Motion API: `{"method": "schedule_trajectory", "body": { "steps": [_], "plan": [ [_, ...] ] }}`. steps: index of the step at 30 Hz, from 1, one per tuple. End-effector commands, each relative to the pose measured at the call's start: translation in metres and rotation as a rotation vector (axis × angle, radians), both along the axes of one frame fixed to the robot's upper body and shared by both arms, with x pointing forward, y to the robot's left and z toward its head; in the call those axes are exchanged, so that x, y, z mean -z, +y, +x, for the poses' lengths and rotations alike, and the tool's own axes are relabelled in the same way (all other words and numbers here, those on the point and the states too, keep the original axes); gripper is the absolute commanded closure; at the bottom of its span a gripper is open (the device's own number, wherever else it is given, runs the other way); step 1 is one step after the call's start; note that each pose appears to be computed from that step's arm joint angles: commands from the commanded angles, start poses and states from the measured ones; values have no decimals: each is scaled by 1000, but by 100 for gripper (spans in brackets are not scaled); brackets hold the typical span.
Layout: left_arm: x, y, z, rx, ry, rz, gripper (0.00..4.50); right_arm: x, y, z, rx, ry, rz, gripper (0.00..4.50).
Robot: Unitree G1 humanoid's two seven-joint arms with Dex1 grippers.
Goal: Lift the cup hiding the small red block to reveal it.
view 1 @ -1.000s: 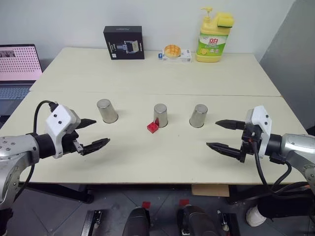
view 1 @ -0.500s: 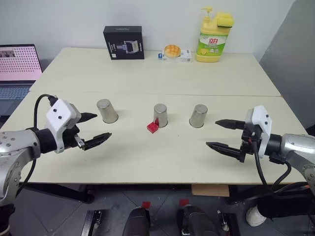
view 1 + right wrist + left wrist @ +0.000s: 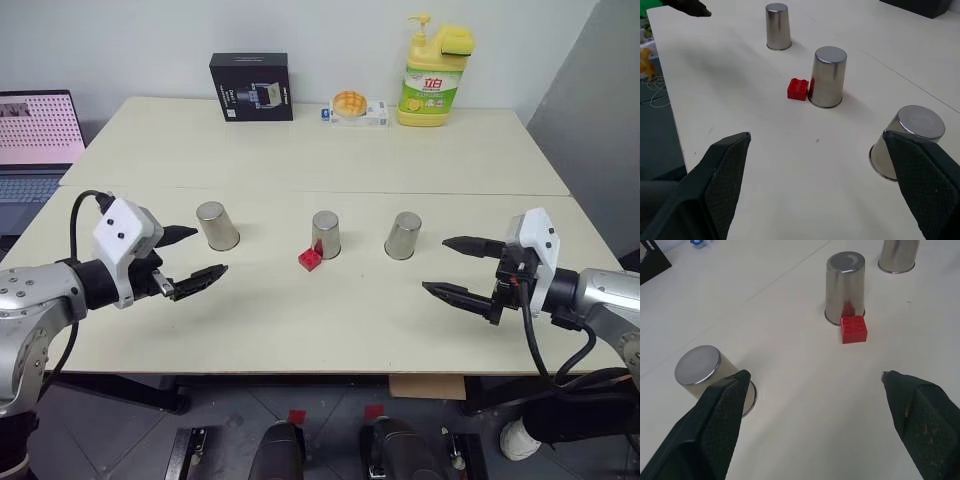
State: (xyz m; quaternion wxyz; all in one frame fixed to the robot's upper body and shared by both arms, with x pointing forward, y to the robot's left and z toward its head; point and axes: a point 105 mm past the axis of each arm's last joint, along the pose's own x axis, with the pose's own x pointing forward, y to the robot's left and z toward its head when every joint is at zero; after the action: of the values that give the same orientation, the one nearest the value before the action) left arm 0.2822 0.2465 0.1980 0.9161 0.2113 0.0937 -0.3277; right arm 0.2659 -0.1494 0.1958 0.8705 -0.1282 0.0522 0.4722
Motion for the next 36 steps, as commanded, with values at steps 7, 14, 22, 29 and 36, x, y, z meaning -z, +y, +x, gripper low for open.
{"method": "schedule_trajectory", "body": {
  "steps": [7,14,22,29,36],
  "plan": [
    [-4,-8,-1,39,-24,7,2,-13,4,-6,-13,-51,12,0],
    [-3,-5,-2,32,-20,14,2,-11,3,-5,-15,-56,-9,0],
    [-3,-6,-2,31,-23,18,2,-11,4,-4,-23,-59,-10,0],
    [-4,-5,-2,29,-23,26,2,-10,5,-3,-26,-59,-10,0],
    [-4,-5,-2,34,-23,27,2,-9,4,-4,-24,-60,-11,0]
  ]
}}
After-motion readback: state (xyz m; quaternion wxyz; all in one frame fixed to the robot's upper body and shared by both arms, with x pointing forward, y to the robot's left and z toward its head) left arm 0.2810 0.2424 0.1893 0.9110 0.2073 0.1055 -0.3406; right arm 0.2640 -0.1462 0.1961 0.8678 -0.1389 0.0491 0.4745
